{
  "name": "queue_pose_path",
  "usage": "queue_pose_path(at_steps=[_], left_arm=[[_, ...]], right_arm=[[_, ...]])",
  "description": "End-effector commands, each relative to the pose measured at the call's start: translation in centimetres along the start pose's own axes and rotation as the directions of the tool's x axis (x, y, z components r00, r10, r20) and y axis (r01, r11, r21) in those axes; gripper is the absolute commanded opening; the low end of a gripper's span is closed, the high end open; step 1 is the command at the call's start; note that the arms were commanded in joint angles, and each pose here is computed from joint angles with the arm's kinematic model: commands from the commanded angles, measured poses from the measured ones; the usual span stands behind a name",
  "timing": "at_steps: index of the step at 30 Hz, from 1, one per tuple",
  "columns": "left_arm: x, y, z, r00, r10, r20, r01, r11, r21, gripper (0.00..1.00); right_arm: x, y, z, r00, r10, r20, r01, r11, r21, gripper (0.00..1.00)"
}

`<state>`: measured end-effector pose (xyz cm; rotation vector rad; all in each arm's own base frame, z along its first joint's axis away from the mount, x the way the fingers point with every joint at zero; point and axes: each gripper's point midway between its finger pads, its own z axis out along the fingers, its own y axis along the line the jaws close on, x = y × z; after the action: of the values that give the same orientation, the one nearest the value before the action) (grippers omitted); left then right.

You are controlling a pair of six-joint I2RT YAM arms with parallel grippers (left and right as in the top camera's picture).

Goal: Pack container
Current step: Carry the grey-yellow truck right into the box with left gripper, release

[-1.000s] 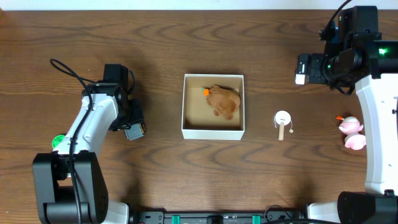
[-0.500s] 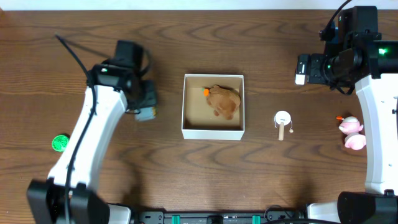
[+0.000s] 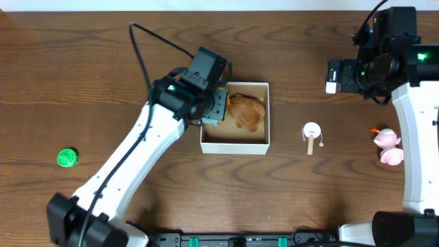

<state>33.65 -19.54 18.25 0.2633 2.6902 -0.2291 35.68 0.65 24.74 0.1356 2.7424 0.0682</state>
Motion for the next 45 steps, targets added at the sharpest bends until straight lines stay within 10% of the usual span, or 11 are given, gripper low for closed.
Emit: queue_pose_path(at_steps=[1, 13, 21, 25, 39, 45], left_arm=[[-0.4, 0.1, 1.7, 1.0, -0.014, -0.011, 0.014, 1.0, -0.013, 0.07], [0.8, 0.3, 7.5, 0.993, -0.013, -0.115, 0.007, 0.999, -0.052, 0.17], [0.8, 1.0, 8.4, 0.993, -0.017, -0.12, 0.007, 0.996, -0.083, 0.82], [0.8, 1.0, 8.2, 0.993, -0.017, -0.12, 0.007, 0.997, -0.083, 0.99], [-1.1, 3.5, -3.2, 0.994, -0.017, 0.107, 0.035, 0.986, -0.163, 0.98], [0.2, 10.1, -9.7, 0.965, -0.159, 0.208, 0.212, 0.94, -0.268, 0.98]], right_arm=[[0.1, -0.2, 0.2, 1.0, -0.009, -0.009, 0.009, 1.0, 0.003, 0.99], [0.3, -0.2, 0.2, 1.0, -0.01, -0.013, 0.01, 1.0, 0.003, 0.99], [0.5, -0.3, 0.2, 1.0, -0.017, -0.022, 0.017, 1.0, 0.004, 0.99], [0.5, -0.2, 0.2, 1.0, -0.016, -0.022, 0.016, 1.0, 0.004, 0.99], [-0.3, -0.7, 0.0, 1.0, -0.014, 0.015, 0.013, 0.999, 0.034, 0.99], [1.0, -7.7, -3.0, 0.947, 0.3, 0.113, -0.32, 0.907, 0.275, 0.99]])
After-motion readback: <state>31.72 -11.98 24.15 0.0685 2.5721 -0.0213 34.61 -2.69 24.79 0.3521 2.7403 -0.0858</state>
